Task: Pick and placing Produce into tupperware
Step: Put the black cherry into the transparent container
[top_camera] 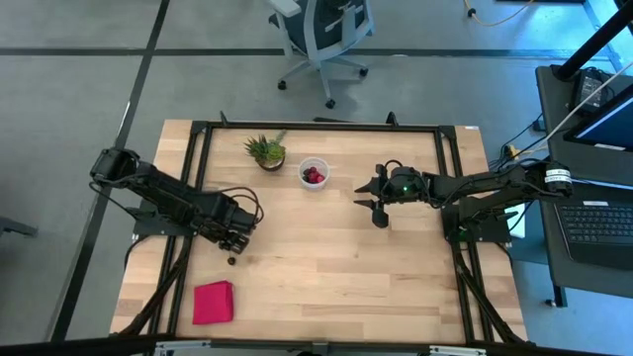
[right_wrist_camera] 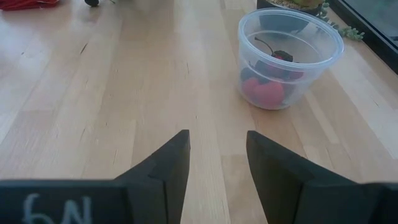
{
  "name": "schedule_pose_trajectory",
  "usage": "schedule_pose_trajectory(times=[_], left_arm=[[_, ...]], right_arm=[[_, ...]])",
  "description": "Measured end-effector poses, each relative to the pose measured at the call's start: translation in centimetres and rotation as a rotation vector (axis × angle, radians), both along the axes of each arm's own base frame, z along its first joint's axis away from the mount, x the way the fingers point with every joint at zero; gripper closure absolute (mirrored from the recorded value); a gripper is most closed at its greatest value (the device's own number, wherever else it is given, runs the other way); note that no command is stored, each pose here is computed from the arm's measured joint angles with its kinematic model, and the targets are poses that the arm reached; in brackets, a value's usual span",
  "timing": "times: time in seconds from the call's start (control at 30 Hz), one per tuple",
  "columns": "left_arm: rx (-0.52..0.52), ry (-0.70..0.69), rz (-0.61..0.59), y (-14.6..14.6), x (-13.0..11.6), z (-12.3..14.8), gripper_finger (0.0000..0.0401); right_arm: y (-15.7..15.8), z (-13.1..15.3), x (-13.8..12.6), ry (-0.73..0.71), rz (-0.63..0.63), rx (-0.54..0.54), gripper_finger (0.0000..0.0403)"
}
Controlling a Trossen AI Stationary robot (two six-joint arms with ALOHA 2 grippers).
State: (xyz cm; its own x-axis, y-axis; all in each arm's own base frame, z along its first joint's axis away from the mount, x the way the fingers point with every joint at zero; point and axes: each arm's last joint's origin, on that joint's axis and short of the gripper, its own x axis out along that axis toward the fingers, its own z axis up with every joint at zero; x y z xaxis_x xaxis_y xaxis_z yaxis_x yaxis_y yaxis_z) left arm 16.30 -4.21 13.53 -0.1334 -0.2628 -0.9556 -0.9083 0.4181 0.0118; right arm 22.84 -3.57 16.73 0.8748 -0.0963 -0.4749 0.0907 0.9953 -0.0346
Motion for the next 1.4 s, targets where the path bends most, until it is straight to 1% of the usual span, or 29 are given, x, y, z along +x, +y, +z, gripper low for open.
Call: schedule_pose_trajectory(times=[0.1, 0.2, 0.57, 0.67, 0.9, 1.03, 1.13, 1.3, 1.4], left_arm=[[0.000, 0.001, -0.009, -0.18, -0.05, 0.00, 0.0205], [0.033, -0.006, -0.017, -0.23, -0.07, -0.03, 0.0205], [0.066, -0.001, 0.009, -0.47, -0.14, -0.04, 0.0207], [0.066, -0.001, 0.010, -0.47, -0.13, -0.05, 0.0219], [0.058, -0.026, 0.011, -0.53, 0.11, -0.06, 0.0271], [0.050, -0.036, 0.011, -0.58, 0.23, -0.04, 0.0290], [0.049, -0.036, 0.010, -0.57, 0.23, -0.04, 0.0291], [0.056, -0.039, 0.005, -0.56, 0.23, -0.04, 0.0282], [0.067, -0.058, -0.044, -0.43, 0.29, -0.03, 0.0288]], right_arm=[[0.00, 0.00, 0.00, 0.000, 0.000, 0.000, 0.0242], [0.00, 0.00, 0.00, 0.000, 0.000, 0.000, 0.0242], [0.00, 0.00, 0.00, 0.000, 0.000, 0.001, 0.0242], [0.00, 0.00, 0.00, 0.000, 0.000, 0.000, 0.0242], [0.00, 0.00, 0.00, 0.000, 0.000, 0.000, 0.0242], [0.00, 0.00, 0.00, 0.000, 0.000, 0.000, 0.0242], [0.00, 0.00, 0.00, 0.000, 0.000, 0.000, 0.0242], [0.00, 0.00, 0.00, 0.000, 0.000, 0.000, 0.0242], [0.00, 0.00, 0.00, 0.000, 0.001, -0.001, 0.0242]])
